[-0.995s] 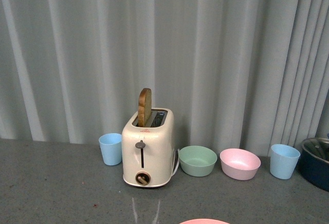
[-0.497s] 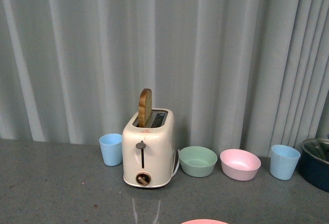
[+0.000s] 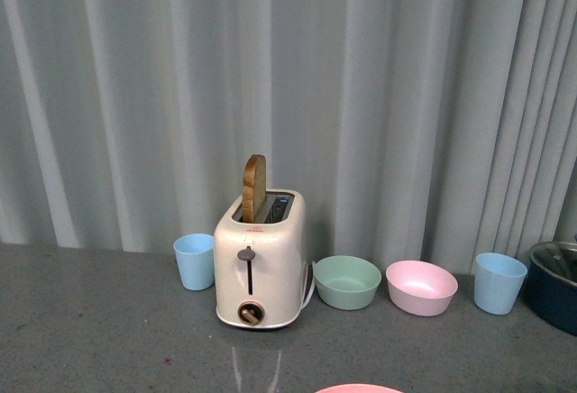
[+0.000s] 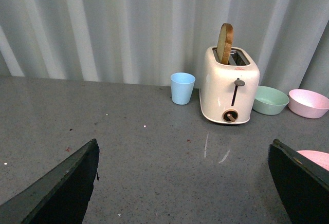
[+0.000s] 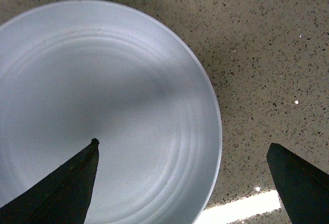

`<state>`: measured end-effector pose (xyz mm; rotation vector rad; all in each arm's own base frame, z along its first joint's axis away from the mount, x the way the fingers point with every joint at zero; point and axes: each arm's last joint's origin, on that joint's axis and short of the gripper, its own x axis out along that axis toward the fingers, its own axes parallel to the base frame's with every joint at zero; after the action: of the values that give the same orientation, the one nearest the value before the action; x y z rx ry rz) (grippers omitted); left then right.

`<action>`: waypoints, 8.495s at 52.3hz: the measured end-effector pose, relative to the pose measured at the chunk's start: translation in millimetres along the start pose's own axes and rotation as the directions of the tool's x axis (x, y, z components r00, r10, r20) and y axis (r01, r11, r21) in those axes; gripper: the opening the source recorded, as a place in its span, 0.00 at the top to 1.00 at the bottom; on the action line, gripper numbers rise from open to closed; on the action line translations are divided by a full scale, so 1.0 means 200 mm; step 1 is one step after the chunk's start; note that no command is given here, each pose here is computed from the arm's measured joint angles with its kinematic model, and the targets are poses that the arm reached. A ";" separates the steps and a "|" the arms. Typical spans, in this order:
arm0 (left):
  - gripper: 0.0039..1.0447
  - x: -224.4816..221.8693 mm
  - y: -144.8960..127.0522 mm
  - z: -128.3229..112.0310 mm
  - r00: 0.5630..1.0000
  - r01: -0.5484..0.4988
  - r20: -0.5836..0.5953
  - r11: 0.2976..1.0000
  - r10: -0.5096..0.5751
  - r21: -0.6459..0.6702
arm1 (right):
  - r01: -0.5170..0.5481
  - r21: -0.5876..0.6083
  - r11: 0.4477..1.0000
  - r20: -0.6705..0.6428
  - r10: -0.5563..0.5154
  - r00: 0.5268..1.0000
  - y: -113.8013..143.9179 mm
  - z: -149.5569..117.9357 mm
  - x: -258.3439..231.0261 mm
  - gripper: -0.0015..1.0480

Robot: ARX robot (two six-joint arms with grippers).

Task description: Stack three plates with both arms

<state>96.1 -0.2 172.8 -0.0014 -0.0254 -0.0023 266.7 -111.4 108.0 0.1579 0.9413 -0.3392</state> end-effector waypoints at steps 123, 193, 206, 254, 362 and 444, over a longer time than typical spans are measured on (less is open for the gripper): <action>0.06 0.00 0.00 0.00 1.000 0.000 0.000 1.000 0.000 0.000 | -0.018 0.025 1.000 -0.010 0.018 1.000 -0.25 -0.18 0.20 0.97; 0.06 0.00 0.00 0.00 1.000 0.000 0.000 1.000 0.000 0.000 | -0.420 -0.190 0.888 0.242 0.457 0.856 0.75 -0.16 -0.33 0.97; 0.06 0.00 0.00 0.00 1.000 0.000 0.000 1.000 0.000 0.000 | -0.469 -0.046 0.882 0.178 0.469 0.865 0.73 -0.22 -0.22 0.97; 0.06 0.00 0.00 0.00 1.000 0.000 0.000 1.000 0.000 0.000 | -0.453 0.089 0.887 0.079 0.447 0.891 0.69 -0.36 -0.02 0.97; 0.06 0.00 0.00 0.00 1.000 0.000 0.001 1.000 0.000 0.000 | -0.219 -0.279 0.935 0.750 0.354 0.559 0.23 -0.58 -0.85 0.97; 0.06 0.00 0.00 0.00 1.000 0.000 0.001 1.000 0.000 0.000 | -0.219 -0.280 0.935 0.763 0.355 0.540 0.22 -0.64 -0.81 0.07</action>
<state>96.0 -0.2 172.9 -0.0014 -0.0265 -0.0023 97.6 0.3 165.1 0.0017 0.0002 0.0031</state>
